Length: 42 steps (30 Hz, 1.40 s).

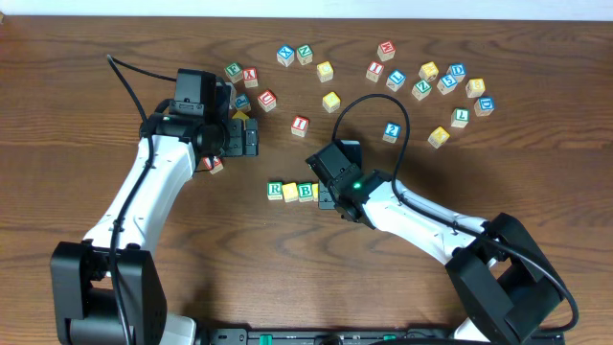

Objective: Spell out ROBOT
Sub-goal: 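Lower the blue T block to the right of the second O, then set the blue T block down at the row's right end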

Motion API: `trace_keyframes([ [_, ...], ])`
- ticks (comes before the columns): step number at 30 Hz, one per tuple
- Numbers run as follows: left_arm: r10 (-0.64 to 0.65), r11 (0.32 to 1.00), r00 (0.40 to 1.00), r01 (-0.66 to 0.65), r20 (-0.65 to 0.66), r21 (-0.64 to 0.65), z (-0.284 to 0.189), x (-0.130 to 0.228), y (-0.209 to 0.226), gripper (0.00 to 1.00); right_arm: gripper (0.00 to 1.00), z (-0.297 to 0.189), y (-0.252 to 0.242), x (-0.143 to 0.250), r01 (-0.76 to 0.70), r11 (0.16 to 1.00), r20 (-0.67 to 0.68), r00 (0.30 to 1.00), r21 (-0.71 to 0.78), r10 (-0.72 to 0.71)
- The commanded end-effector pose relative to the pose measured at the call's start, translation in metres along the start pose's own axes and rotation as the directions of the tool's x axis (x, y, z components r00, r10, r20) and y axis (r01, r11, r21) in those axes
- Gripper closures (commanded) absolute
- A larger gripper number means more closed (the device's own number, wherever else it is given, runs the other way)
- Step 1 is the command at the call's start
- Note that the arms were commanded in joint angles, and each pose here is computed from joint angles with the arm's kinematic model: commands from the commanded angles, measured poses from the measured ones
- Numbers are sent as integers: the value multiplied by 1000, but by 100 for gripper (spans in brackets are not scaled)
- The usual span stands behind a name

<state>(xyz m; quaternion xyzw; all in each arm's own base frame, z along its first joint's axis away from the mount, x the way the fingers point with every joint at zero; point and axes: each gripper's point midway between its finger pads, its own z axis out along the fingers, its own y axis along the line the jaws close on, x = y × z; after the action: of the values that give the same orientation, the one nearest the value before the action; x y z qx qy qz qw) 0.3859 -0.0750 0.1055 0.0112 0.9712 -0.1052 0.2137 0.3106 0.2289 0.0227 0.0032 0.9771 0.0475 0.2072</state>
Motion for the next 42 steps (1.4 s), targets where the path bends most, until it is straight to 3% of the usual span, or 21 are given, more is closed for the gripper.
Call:
trace_keyframes([
  [1, 16, 1000, 1000, -16, -12, 11, 1, 4, -1, 2, 89, 3, -2, 4, 24, 1000, -1, 1000, 18, -24],
  [42, 16, 1000, 1000, -15, -12, 11, 1, 4, -1, 2, 87, 8, -4, 8, 26, 1000, 7, 1000, 12, -26],
])
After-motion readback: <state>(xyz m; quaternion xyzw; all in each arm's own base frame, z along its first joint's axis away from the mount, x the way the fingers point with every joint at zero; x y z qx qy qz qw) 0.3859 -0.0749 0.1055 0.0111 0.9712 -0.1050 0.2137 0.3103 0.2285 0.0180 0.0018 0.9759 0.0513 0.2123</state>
